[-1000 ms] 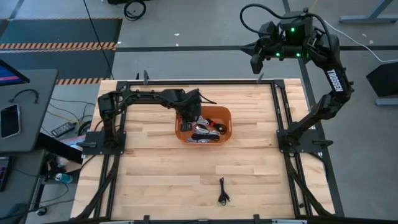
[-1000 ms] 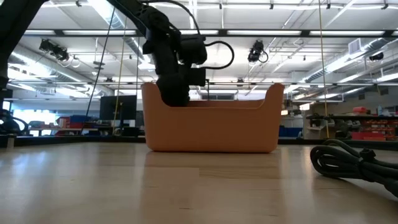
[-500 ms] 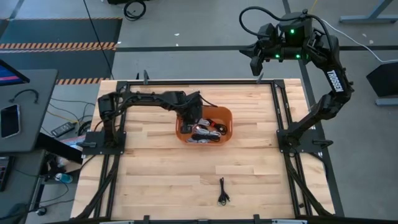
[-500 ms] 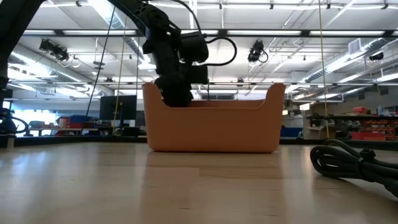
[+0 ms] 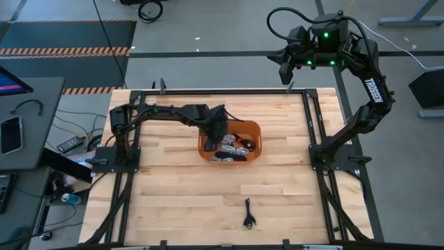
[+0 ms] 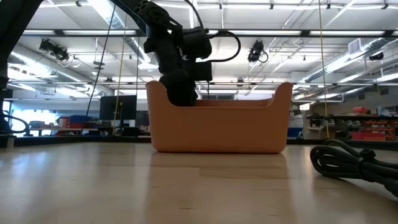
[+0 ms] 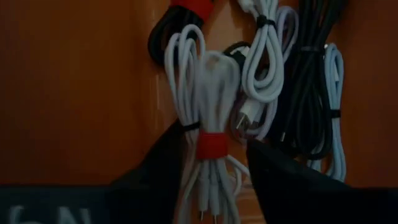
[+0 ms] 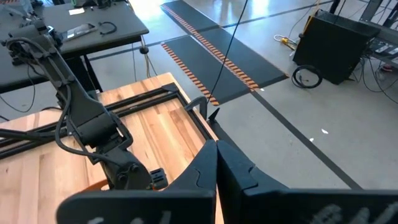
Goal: Pick and place USB-C Cables
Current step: Put the white USB cable into the orange bin, then put the black USB cable into the orange bin
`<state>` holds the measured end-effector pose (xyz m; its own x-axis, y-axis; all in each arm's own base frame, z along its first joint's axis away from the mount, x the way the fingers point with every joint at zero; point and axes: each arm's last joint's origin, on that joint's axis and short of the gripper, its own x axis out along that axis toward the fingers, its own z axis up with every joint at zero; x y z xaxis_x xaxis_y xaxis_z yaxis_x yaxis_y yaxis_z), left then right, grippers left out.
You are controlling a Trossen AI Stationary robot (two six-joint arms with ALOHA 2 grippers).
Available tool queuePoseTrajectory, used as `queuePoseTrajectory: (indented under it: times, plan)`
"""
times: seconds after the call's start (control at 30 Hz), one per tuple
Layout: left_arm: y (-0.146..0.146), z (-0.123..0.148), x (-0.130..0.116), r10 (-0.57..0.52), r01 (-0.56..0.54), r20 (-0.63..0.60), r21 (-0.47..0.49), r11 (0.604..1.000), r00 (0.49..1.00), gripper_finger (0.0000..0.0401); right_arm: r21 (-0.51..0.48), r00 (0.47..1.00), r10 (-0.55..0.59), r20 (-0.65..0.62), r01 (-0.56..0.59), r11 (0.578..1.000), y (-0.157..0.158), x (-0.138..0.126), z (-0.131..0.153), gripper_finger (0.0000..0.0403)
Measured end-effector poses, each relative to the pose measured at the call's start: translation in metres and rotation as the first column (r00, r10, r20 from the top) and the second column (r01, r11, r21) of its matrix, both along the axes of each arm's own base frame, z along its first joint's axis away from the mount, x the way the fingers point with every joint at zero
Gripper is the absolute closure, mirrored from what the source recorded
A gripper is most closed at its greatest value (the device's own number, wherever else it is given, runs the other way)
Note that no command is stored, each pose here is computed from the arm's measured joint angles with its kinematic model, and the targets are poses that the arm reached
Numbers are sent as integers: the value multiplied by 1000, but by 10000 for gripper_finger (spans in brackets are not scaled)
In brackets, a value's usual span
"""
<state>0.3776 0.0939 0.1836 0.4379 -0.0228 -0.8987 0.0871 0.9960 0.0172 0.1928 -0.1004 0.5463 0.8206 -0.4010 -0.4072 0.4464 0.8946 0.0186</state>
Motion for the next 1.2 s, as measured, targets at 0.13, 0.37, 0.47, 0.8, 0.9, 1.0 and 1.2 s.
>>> queuePoseTrajectory:
  times: [0.13,0.37,0.47,0.8,0.9,1.0,1.2]
  plan:
    - [3,7,2,67,-67,3,-31,997,998,183,1,1000,0,-2,0,1000,0,0,0,398]
    - [5,90,19,112,-109,73,-34,993,991,177,8,1000,28,-6,-28,1000,1,0,-1,398]
    - [6,132,21,92,-94,150,5,996,984,185,35,998,61,-21,-60,998,2,-1,-3,396]
    - [0,177,5,205,-212,90,81,974,975,195,214,985,64,-159,-29,977,11,-13,-19,391]
    - [-10,189,-2,295,-299,50,150,942,954,195,303,967,94,-238,-18,953,21,-14,-28,395]
    - [-27,208,-8,343,-357,99,225,907,934,196,377,951,189,-243,-87,922,33,-3,-37,397]
    - [-69,259,-35,398,-472,283,286,834,873,196,521,876,364,-316,-161,838,71,19,-67,395]
